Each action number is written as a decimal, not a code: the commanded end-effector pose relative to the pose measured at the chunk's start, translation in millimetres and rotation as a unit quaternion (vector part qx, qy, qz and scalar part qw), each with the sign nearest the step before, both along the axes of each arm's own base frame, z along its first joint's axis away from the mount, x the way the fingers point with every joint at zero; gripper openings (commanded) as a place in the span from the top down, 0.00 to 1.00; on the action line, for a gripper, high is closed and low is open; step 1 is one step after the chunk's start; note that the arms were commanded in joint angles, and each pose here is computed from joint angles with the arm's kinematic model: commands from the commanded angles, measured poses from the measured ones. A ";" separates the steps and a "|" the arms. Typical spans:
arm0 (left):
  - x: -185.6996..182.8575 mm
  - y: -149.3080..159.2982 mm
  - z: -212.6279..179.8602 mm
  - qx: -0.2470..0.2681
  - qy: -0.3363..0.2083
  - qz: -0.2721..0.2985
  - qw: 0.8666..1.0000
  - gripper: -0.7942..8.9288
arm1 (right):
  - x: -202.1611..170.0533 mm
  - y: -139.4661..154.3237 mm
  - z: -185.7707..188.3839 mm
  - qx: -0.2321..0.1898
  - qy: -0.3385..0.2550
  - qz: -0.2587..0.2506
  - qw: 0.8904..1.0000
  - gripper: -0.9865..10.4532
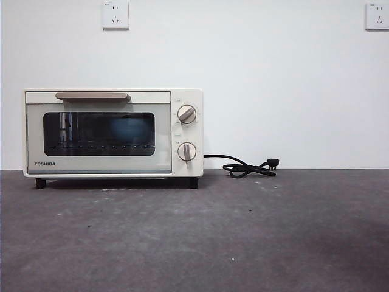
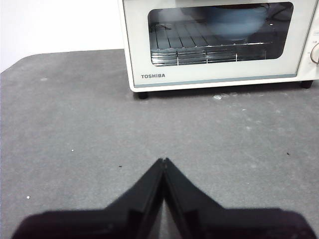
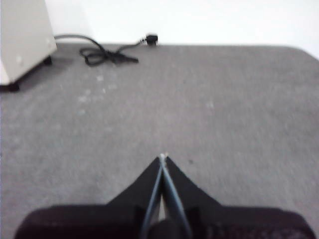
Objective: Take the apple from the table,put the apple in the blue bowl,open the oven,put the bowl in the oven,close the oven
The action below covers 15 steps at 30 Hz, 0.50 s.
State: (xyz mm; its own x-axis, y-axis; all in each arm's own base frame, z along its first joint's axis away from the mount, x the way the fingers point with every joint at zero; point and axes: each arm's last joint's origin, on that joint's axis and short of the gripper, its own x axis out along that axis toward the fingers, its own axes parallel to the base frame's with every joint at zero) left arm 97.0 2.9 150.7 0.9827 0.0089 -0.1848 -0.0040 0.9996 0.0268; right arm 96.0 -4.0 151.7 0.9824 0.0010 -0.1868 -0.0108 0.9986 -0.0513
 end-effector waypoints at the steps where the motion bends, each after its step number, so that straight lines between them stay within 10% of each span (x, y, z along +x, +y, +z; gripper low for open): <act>1: 0.5 -0.1 -3.0 -0.003 0.002 0.001 1.000 0.92 | -0.4 -0.5 -1.7 0.004 -0.005 -0.012 1.000 0.91; 15: 0.5 -0.1 -3.1 -0.003 0.002 0.000 1.000 0.92 | -0.3 2.0 -2.0 0.016 -0.004 -0.017 1.000 0.91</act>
